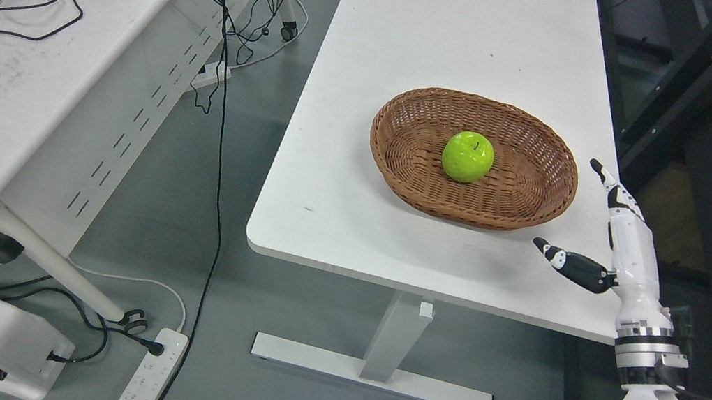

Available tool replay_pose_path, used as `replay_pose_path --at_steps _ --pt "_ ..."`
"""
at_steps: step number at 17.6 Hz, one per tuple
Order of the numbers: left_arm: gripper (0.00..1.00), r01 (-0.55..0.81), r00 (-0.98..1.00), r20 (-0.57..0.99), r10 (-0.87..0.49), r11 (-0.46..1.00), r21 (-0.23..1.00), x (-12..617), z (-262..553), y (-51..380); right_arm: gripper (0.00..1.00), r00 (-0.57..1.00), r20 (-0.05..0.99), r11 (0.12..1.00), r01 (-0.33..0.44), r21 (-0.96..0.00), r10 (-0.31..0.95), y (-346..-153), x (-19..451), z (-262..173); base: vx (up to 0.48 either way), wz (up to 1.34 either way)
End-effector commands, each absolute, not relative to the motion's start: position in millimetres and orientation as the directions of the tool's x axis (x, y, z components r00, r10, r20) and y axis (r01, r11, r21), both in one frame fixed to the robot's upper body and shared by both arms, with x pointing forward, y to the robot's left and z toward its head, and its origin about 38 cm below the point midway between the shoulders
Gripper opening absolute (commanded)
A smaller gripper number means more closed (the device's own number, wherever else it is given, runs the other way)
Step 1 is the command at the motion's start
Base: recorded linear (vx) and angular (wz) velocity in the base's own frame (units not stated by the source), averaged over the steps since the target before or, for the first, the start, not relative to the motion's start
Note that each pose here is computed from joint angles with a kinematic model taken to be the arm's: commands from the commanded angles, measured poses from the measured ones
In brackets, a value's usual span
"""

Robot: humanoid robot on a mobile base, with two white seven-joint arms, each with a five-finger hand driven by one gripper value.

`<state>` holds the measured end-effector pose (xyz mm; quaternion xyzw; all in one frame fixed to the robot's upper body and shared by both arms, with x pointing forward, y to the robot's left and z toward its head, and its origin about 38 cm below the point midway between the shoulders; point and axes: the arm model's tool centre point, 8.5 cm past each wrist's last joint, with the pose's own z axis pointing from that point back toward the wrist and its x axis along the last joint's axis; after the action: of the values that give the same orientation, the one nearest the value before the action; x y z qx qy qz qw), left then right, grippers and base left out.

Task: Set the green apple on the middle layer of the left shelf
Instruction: 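Reach into the basket and close the right hand around the green apple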

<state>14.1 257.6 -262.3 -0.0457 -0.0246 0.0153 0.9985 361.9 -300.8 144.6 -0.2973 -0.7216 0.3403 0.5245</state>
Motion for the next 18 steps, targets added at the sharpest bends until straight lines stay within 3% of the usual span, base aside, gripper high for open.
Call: replay_pose_path --at_steps 1,10,14,18 --pt "1.0 -0.025 0.997 0.069 0.03 0.997 -0.076 27.9 -261.0 268.8 1.0 -0.319 0.579 0.616 0.019 -0.787 0.75 -269.9 364.6 139.1 0.173 0.05" --pt "1.0 -0.025 0.997 0.069 0.03 0.997 -0.076 27.9 -261.0 268.8 1.0 -0.379 0.586 0.565 -0.179 -0.805 0.716 -207.6 354.5 103.8 0.2 0.06" --pt "1.0 -0.025 0.997 0.069 0.03 0.997 -0.076 27.9 -261.0 268.8 1.0 -0.382 0.513 0.469 -0.209 -0.858 0.769 -204.2 349.4 87.4 0.188 0.04" --pt "1.0 -0.025 0.997 0.069 0.03 0.997 -0.076 27.9 -261.0 268.8 1.0 -0.387 0.448 0.381 -0.239 -0.893 0.806 -227.2 344.1 79.4 0.104 0.02"
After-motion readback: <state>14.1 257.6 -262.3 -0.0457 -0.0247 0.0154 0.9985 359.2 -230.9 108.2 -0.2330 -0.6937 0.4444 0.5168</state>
